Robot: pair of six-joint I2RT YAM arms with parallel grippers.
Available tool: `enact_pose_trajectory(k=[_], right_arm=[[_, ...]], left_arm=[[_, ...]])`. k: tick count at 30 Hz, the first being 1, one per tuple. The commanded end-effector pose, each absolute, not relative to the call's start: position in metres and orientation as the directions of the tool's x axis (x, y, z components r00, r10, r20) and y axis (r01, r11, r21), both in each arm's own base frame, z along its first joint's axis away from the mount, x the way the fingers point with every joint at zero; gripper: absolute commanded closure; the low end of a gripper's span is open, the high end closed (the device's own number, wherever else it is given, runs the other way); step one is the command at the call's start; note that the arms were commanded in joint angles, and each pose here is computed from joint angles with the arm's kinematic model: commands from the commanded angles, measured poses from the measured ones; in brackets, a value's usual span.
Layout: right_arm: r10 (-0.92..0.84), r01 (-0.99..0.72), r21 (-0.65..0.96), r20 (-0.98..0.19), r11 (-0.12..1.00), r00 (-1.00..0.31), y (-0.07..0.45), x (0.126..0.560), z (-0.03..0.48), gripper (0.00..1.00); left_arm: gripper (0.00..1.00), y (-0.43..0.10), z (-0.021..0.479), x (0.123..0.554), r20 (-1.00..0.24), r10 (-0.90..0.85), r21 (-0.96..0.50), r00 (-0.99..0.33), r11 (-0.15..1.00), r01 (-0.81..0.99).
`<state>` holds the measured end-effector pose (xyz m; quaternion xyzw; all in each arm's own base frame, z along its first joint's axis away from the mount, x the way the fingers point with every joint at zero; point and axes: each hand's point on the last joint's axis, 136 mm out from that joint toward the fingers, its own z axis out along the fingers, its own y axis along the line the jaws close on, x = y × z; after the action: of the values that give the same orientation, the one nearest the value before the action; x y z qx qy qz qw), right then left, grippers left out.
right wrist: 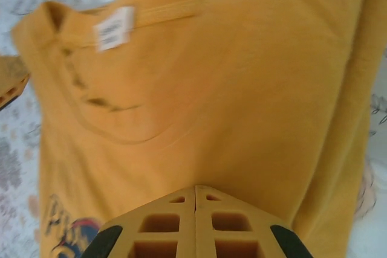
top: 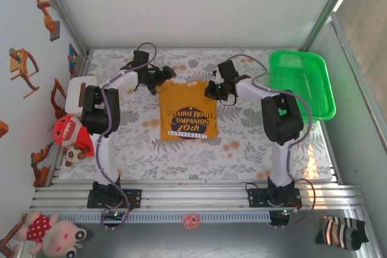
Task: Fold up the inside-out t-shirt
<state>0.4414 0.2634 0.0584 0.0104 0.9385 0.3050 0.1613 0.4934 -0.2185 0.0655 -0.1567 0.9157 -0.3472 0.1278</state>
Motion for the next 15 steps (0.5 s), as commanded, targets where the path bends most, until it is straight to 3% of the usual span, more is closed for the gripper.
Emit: enact_pose_trajectory(k=[1, 6, 11, 13, 15], right_arm=[[0.183, -0.052, 0.612, -0.314, 0.789, -0.932, 0.257, 0.469, 0.052, 1.00], [0.194, -0.026, 0.643, -0.269, 0.765, -0.943, 0.254, 0.476, 0.040, 1.00], [0.189, -0.127, 0.657, -0.388, 0.743, -0.902, 0.245, 0.482, 0.113, 0.97], [0.203, -0.119, 0.624, -0.421, 0.772, -0.884, 0.231, 0.486, 0.131, 0.83], [0.204, -0.106, 0.586, -0.439, 0.804, -0.875, 0.218, 0.494, 0.137, 0.61]], left_arm=[[0.10, -0.208, 0.062, 0.504, -0.158, -0.381, -0.666, -0.911, 0.722, -0.187], [0.11, -0.205, 0.059, 0.511, -0.153, -0.388, -0.673, -0.909, 0.714, -0.192], [0.11, -0.195, 0.110, 0.512, -0.264, -0.372, -0.677, -0.890, 0.729, -0.104], [0.10, -0.179, 0.121, 0.507, -0.311, -0.368, -0.622, -0.876, 0.776, -0.105], [0.09, -0.160, 0.117, 0.501, -0.339, -0.344, -0.532, -0.876, 0.838, -0.124]])
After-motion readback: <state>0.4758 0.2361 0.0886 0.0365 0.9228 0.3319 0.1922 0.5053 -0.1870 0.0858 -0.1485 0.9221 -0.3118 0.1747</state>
